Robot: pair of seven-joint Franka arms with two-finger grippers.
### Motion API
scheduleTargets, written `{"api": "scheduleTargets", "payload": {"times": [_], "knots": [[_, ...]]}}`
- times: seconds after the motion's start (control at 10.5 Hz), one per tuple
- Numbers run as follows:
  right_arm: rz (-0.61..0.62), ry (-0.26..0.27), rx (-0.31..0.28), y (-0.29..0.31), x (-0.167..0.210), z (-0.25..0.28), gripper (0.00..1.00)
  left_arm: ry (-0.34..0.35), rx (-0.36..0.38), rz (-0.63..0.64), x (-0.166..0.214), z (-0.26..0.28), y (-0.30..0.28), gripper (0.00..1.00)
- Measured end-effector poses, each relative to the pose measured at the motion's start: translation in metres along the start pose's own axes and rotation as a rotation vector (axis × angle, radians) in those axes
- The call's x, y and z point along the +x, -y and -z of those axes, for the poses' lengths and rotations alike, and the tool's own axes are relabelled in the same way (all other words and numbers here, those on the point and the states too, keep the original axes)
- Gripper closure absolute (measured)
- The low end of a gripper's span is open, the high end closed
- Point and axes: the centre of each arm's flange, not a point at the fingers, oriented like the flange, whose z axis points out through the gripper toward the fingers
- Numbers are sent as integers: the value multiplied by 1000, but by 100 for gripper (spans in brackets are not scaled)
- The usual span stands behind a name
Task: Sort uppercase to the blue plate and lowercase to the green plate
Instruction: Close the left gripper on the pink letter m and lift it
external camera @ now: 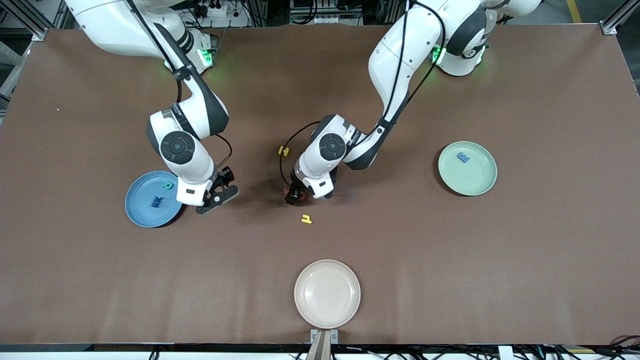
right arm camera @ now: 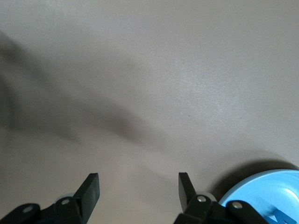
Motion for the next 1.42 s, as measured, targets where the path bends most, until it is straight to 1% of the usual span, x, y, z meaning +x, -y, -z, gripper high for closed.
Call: {"api": "scheduleTargets", "payload": {"times": [0.57,0.95,1.42], "knots": [[2,1,-2,0,0,-1,22,-5,12,1,2,-6,3,0],[6,2,-6,0,0,-1,22,-4,13,-26,1,-6,4,0],[7,2,-8,0,-1,-1,22,-3,13,-30,1,-6,4,0]]}}
